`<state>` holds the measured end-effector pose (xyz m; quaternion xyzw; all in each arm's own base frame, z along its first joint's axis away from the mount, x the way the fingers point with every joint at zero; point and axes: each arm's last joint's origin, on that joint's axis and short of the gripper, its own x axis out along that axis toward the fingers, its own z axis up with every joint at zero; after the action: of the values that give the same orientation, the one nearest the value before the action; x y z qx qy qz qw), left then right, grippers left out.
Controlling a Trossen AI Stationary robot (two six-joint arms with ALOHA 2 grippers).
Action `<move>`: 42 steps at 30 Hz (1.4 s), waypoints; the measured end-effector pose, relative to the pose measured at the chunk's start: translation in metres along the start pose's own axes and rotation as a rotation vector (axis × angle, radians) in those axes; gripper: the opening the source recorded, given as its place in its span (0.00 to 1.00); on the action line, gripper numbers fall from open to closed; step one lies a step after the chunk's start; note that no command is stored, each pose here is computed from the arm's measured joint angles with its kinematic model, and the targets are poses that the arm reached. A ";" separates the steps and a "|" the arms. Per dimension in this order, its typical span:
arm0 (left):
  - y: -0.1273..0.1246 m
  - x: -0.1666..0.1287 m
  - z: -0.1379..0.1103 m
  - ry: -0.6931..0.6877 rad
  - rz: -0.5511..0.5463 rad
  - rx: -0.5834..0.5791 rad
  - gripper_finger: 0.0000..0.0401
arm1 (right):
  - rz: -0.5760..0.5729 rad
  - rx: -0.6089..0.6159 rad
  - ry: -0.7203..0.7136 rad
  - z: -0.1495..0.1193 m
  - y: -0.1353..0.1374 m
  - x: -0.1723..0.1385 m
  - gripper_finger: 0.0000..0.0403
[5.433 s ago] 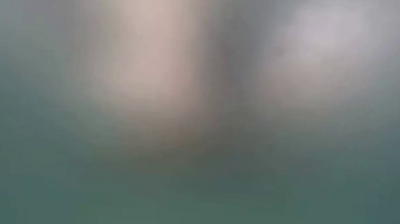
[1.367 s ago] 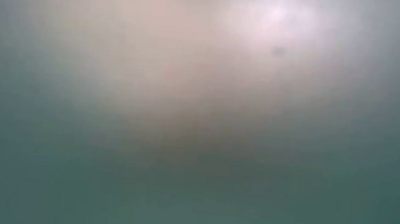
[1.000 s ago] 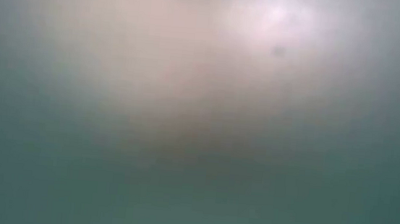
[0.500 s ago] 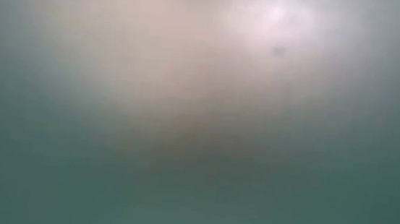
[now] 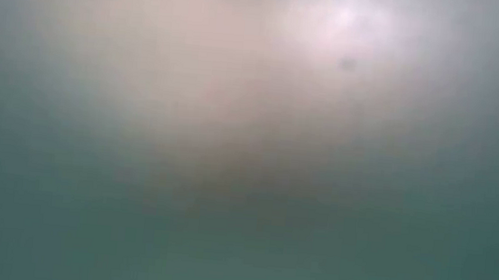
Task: Sort cables
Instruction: Put the right blue charger cable into the blue bin
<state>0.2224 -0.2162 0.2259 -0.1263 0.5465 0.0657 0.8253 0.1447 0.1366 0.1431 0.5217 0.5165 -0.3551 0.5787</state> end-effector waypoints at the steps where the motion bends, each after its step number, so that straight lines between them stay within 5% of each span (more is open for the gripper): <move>1: 0.000 0.000 0.000 0.000 0.000 0.002 0.33 | 0.005 0.001 0.003 0.000 0.000 -0.001 0.18; 13: 0.000 0.000 0.000 0.001 0.003 0.027 0.33 | 0.159 0.020 0.011 0.004 0.003 -0.025 0.16; 24: 0.002 0.000 -0.001 0.008 0.027 0.040 0.33 | 0.098 0.023 -0.002 0.015 0.009 -0.016 0.46; 29: 0.004 0.000 -0.002 0.014 0.038 0.043 0.33 | 0.040 0.012 -0.002 0.019 0.012 -0.006 0.52; 36: 0.004 0.000 -0.004 0.027 0.046 0.048 0.33 | -0.022 -0.015 0.041 0.015 0.018 0.013 0.45; 42: 0.004 -0.001 -0.004 0.025 0.047 0.050 0.33 | -0.056 -0.010 0.074 0.015 0.018 0.019 0.26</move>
<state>0.2176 -0.2136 0.2243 -0.0936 0.5611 0.0698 0.8195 0.1687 0.1283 0.1279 0.5168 0.5538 -0.3492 0.5516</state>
